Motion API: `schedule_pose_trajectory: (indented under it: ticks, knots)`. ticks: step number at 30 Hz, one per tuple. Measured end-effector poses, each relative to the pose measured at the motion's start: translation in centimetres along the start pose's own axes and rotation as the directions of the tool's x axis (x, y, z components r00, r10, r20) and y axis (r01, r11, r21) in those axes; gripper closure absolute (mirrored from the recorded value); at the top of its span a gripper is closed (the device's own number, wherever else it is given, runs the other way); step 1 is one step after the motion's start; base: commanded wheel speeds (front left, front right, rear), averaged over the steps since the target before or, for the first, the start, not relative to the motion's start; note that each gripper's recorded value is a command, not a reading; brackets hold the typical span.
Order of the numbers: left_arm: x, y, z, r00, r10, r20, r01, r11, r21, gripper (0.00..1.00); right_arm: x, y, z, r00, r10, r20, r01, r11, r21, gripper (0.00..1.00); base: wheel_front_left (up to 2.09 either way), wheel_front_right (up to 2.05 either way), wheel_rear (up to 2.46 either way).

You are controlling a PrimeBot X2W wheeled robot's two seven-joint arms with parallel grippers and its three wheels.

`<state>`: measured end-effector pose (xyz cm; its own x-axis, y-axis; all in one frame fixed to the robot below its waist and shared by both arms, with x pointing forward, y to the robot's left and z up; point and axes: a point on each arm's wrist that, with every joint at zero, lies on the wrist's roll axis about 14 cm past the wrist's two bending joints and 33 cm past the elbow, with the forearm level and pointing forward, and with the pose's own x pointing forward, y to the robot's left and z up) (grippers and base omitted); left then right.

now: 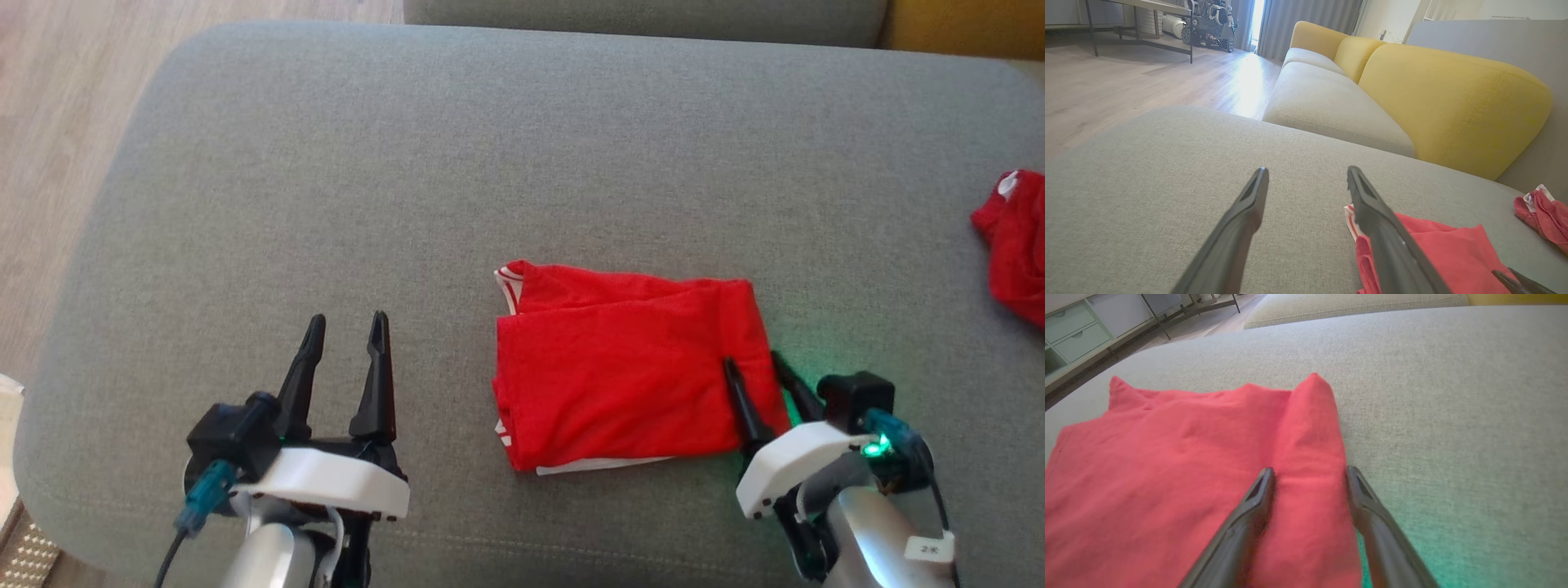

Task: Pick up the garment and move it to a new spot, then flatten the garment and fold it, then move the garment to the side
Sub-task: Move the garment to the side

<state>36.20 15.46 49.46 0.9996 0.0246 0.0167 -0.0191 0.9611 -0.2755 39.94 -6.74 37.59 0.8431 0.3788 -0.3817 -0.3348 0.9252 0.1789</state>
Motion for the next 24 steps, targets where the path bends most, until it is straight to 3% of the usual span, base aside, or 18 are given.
schedule_pose_trajectory:
  ticks: [1, 8, 16, 24]
  knots:
    - [0.0, 0.0, 0.1, 1.000, 0.000, 0.001, 0.000, 1.000, 0.001, 0.00, -0.1, 0.1, -0.4, 1.000, 0.001, -0.015, -0.001, 1.000, -0.003, 1.00, 0.00, 0.00, 0.00]
    - [0.0, -0.6, 0.5, 1.000, -0.020, 0.016, 0.020, 1.000, 0.006, 0.00, -0.5, -0.3, 0.3, 1.000, -0.005, 0.012, 0.005, 1.000, -0.027, 1.00, 0.00, 0.00, 0.00]
    - [0.1, -1.7, 0.8, 0.998, -0.057, 0.027, 0.057, 0.998, 0.001, 0.00, -1.4, -2.4, 2.8, 0.995, -0.023, 0.093, 0.036, 0.990, -0.138, 1.00, 0.00, 0.00, 0.00]
    - [0.8, -3.5, 0.3, 0.993, -0.114, 0.014, 0.114, 0.993, -0.006, 0.00, -2.4, -5.9, 8.8, 0.974, -0.033, 0.223, 0.101, 0.948, -0.300, 1.00, 0.00, 0.00, 0.00]
